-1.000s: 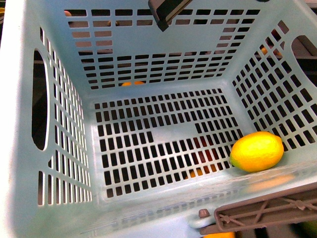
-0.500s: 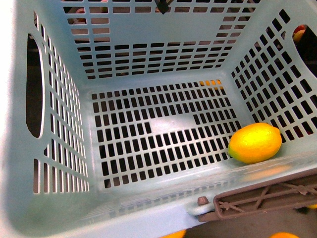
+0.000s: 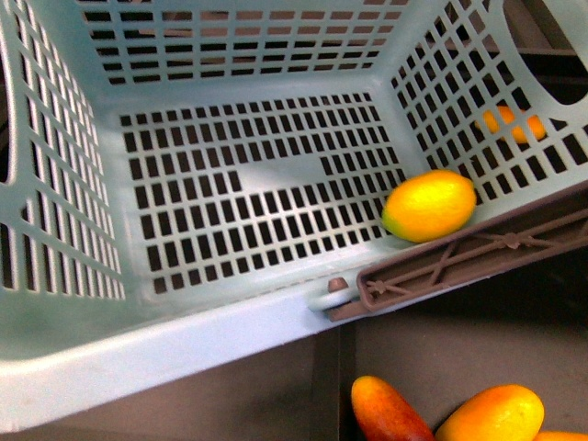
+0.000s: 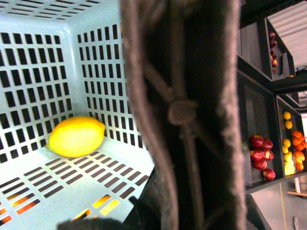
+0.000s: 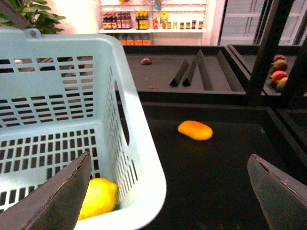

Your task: Pick lemon and mango into basket

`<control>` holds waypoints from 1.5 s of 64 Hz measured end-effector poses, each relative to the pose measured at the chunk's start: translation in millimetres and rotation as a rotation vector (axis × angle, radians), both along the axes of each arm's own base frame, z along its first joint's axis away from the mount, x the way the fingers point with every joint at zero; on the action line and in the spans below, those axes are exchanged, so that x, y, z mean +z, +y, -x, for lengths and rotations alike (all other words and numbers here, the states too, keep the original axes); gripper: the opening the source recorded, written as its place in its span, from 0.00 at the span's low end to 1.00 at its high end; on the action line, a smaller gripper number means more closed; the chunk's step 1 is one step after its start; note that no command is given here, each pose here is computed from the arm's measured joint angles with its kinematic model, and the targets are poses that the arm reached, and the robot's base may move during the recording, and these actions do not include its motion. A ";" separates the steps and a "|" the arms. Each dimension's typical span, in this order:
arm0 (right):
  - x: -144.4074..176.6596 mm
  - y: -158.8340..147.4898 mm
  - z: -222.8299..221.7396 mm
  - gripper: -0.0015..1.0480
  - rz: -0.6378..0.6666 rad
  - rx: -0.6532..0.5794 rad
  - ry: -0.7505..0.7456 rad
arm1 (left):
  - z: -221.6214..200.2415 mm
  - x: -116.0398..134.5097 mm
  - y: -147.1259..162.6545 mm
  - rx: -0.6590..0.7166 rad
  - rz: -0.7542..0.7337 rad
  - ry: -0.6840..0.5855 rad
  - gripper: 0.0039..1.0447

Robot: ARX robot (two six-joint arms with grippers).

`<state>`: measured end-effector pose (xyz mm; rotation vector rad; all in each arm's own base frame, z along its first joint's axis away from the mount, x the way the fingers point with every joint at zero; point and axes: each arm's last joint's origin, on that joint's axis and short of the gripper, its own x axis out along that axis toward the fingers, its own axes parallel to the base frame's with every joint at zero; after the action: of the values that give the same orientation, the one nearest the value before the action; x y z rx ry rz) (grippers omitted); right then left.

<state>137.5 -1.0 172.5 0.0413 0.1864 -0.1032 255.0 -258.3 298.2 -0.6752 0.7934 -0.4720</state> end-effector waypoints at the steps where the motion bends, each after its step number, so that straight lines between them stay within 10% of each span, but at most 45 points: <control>1: 1.3 -1.6 -3.0 0.92 -0.016 -0.044 0.072 | 0.0 -0.1 0.0 -0.002 -0.002 -0.002 0.04; 23: -2.9 -87.2 -112.3 0.92 -0.100 -0.259 0.324 | 5.0 -0.1 -4.8 -0.045 0.018 0.019 0.04; 40: -112.6 -184.8 -163.2 0.92 -0.159 -0.429 0.655 | 4.5 -0.1 -4.3 -0.032 0.013 0.014 0.04; 96: -184.9 -240.8 -198.7 0.92 -0.280 -0.590 0.753 | 4.9 -0.1 -4.7 -0.042 0.018 0.019 0.04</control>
<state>336.2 -241.8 -12.4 0.3387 0.9402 -0.6839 250.1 -263.1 298.1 -0.6817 0.8238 -0.5122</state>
